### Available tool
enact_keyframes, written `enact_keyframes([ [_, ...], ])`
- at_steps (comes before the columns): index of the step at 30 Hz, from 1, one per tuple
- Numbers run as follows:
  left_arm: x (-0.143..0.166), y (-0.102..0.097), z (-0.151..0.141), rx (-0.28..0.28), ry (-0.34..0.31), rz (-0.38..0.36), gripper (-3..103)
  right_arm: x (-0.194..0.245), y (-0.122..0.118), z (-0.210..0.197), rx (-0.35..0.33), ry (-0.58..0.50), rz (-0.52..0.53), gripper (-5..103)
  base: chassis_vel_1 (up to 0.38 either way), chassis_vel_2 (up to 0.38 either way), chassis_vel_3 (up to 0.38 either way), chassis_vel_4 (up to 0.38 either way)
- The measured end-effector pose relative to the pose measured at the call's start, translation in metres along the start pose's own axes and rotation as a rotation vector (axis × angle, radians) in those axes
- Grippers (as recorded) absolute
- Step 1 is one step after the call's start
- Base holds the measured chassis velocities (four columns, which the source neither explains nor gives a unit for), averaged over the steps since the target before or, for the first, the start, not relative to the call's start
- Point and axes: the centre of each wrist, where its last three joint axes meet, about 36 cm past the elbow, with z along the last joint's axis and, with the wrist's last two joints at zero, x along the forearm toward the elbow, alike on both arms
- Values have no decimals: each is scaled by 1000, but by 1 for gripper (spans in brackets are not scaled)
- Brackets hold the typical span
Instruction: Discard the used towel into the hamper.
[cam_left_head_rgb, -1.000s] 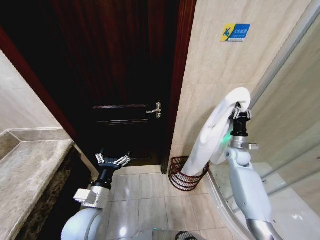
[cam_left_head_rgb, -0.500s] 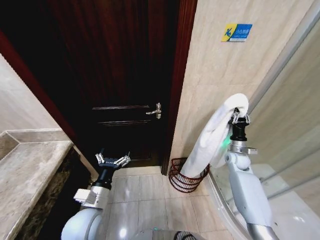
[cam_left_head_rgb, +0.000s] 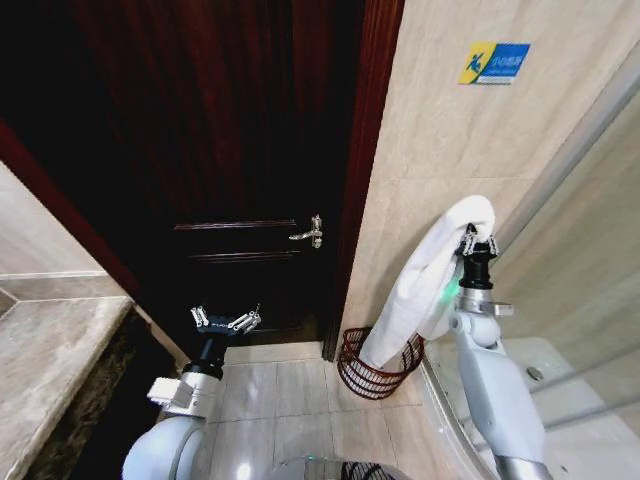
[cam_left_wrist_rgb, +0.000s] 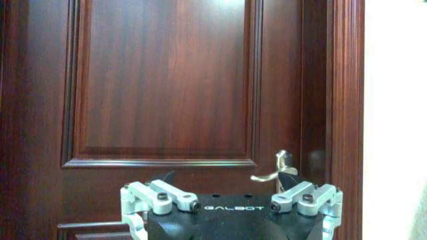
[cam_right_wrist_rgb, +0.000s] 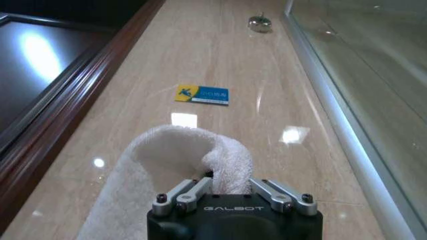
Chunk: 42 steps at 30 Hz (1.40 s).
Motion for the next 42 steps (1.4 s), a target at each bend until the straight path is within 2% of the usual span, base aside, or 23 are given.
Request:
enact_keyframes([
  [7, 0, 0, 0, 0, 0, 0, 100, 31, 3, 7, -4, 57, 20, 11, 0, 0, 0, 0],
  [14, 0, 0, 0, 0, 0, 0, 100, 51, 3, 10, -13, 118, -34, 11, 0, 0, 0, 0],
  [19, 0, 0, 0, 0, 0, 0, 100, 60, 2, 16, -17, 137, -36, 11, 0, 0, 0, 0],
  [23, 0, 0, 0, 0, 0, 0, 100, 68, 1, 26, -5, 147, -31, 11, 0, 0, 0, 0],
  [34, 0, 0, 0, 0, 0, 0, 100, 107, -2, 61, 20, 285, -16, 11, 0, 0, 0, 0],
  [42, 0, 0, 0, 0, 0, 0, 100, 124, 2, 75, 12, 346, -18, 11, 0, 0, 0, 0],
])
